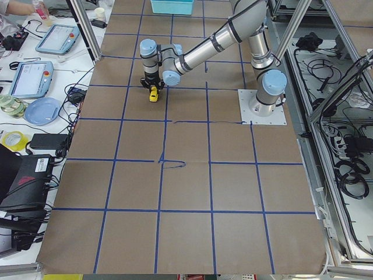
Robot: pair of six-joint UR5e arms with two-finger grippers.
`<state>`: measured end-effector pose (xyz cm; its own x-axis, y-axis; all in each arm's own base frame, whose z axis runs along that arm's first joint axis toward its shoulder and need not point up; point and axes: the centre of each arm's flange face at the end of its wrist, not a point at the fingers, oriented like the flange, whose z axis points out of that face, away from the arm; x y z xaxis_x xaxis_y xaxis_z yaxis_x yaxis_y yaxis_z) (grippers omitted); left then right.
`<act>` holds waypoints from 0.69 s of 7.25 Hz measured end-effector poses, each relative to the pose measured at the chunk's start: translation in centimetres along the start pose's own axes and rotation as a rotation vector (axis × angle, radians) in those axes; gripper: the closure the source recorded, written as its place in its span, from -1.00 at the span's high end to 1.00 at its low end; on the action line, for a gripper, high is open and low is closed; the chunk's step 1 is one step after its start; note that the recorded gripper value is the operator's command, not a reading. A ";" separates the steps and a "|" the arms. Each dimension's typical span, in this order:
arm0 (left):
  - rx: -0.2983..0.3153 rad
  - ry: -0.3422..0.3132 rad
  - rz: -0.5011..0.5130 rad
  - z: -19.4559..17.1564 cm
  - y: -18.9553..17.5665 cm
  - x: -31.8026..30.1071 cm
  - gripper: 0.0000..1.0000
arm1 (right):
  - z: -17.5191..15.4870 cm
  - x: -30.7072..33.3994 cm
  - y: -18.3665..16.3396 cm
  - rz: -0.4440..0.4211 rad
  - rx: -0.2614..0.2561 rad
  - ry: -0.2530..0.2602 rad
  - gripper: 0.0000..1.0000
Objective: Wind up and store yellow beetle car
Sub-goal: 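Push the yellow car with the left gripper toward the left arm's base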
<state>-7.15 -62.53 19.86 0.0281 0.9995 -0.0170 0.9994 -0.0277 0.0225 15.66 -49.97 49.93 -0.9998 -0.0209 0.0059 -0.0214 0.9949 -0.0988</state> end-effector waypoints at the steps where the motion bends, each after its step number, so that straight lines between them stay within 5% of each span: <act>1: 0.000 0.000 -0.038 -0.2 0.9 0.0 -0.79 | 0.0 0.0 0.0 0.000 0.000 0.000 1.00; 5: 0.002 0.008 -0.100 0.0 1.7 0.3 -0.79 | 0.0 0.0 0.0 0.000 0.000 -0.001 1.00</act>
<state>-5.49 -62.28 19.85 -0.0723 0.9973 -0.0110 0.9972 0.0725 0.0190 15.67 -49.97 49.92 -0.9998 -0.0210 0.0053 -0.0214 0.9949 -0.0988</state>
